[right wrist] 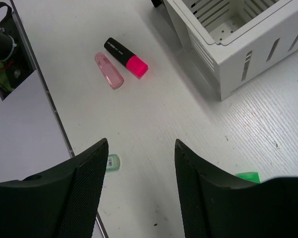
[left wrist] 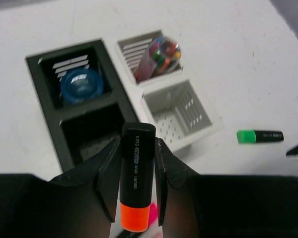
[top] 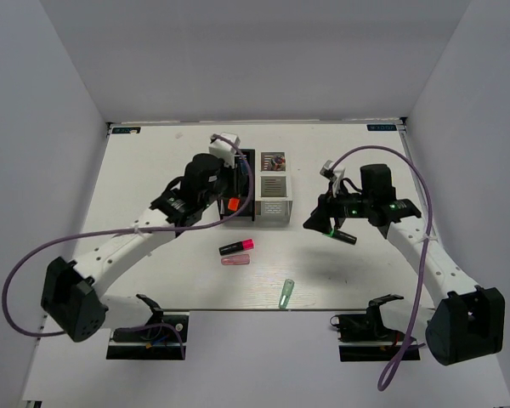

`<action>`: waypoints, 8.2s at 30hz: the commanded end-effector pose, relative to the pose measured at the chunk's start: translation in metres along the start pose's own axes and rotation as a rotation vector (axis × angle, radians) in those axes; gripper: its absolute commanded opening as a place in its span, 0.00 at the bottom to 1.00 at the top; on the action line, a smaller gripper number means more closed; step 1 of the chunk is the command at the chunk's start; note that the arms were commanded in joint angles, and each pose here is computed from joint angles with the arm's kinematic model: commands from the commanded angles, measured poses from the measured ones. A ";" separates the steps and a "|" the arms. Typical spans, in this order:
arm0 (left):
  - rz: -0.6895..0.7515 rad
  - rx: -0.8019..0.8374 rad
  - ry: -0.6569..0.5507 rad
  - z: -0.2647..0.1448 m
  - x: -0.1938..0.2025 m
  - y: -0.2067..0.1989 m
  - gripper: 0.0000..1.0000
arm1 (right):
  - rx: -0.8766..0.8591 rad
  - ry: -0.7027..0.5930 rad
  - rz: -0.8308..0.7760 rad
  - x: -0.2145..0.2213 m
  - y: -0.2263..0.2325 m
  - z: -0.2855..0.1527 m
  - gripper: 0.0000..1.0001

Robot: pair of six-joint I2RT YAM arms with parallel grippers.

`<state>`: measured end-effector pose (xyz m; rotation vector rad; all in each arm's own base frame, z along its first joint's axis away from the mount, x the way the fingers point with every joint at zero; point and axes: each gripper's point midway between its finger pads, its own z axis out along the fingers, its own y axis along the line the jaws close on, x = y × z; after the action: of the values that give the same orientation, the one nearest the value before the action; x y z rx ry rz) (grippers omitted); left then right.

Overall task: Sort the stationery into containers
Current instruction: Place the pen in the storage box, then pick up the pen from the center of the board, then place the pen in the storage box, then pick up the pen from the center of the board, then place the pen in the storage box.

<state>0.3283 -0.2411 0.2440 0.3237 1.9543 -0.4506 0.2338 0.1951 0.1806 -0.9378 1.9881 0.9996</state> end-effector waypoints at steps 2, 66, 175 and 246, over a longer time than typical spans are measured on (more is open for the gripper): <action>0.059 0.089 -0.282 0.032 -0.060 -0.025 0.00 | -0.023 -0.024 -0.038 -0.002 0.000 0.002 0.59; 0.156 -0.090 0.185 -0.118 0.120 0.046 0.73 | 0.284 0.705 -0.277 0.158 -0.134 0.005 0.58; 0.596 0.196 0.516 0.026 0.210 -0.015 0.67 | 0.127 -0.001 -0.106 0.016 -0.011 -0.003 0.52; -0.138 0.034 -0.310 0.088 -0.026 0.037 0.00 | -0.059 -0.095 -0.128 0.028 0.011 -0.016 0.50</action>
<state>0.4238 -0.2494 0.2240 0.1778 1.7103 -0.5598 0.2065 0.1777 0.1606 -0.9980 1.8612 1.0218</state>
